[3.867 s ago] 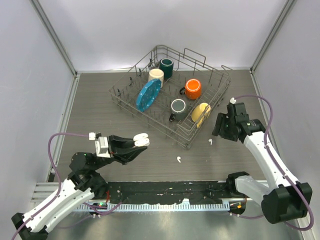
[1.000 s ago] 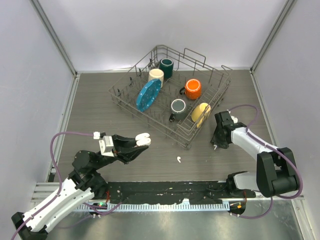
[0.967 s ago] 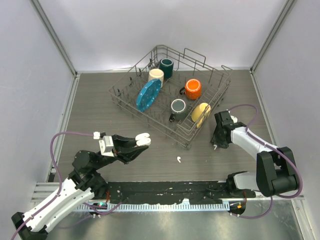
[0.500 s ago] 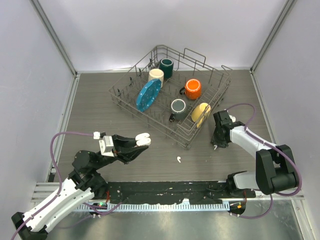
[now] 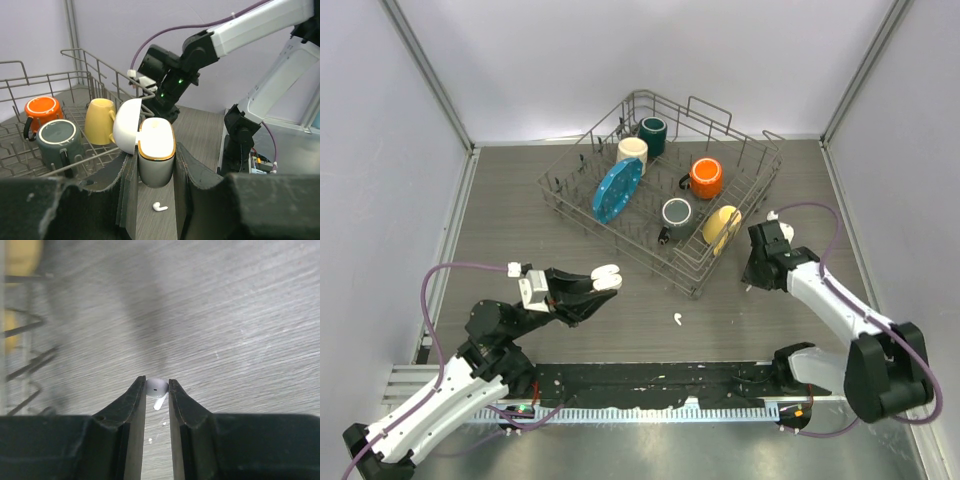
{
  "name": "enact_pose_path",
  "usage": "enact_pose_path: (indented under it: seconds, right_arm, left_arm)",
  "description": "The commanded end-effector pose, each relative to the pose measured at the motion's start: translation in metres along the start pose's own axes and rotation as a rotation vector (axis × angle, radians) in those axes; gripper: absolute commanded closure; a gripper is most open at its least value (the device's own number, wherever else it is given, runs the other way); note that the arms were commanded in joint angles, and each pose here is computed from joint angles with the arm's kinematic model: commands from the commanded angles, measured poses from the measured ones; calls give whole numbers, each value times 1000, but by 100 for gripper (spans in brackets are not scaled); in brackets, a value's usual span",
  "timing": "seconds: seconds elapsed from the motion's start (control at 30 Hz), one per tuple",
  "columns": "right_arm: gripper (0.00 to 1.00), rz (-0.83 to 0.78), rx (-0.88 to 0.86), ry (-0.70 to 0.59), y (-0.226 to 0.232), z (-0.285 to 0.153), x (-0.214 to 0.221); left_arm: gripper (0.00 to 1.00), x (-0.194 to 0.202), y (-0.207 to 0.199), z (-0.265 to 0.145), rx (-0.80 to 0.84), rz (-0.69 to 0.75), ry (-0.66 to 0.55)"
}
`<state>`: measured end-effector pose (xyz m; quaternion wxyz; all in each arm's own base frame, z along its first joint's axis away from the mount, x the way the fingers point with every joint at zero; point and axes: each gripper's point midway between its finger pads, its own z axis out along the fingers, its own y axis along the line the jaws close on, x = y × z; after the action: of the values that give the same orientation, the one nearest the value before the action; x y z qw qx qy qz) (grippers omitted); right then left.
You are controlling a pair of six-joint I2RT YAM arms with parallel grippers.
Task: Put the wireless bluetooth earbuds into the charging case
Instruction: Pick up the earbud from the center of the board, then place the earbud in the charging case.
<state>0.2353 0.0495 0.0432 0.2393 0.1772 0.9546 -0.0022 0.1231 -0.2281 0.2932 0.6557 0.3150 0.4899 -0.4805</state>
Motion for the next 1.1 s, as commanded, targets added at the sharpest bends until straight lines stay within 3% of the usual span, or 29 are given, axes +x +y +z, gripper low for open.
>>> enact_pose_path:
  seconds: [0.0,0.23,0.4,0.6,0.8,1.07]
  right_arm:
    - [94,23,-86,-147,25,-40,-34]
    - [98,7,-134,-276,38,-109,-52]
    - [99,19,-269,-437,49,-174,-75]
    - [99,-4,-447,-541,72,-230,-95]
    - [99,-55,-602,-591,105,-265,-103]
    - [99,-143,-622,-633,144,-281,-100]
  left_arm:
    - [100,-15,3,4,-18,22,-48]
    - [100,-20,12,5,-70,9,-76]
    - [100,-24,20,4,-117,-3,-104]
    - [100,-25,22,6,-126,-17,-107]
    - [100,-22,21,9,-119,-36,-98]
    - [100,-20,25,12,-131,-42,-91]
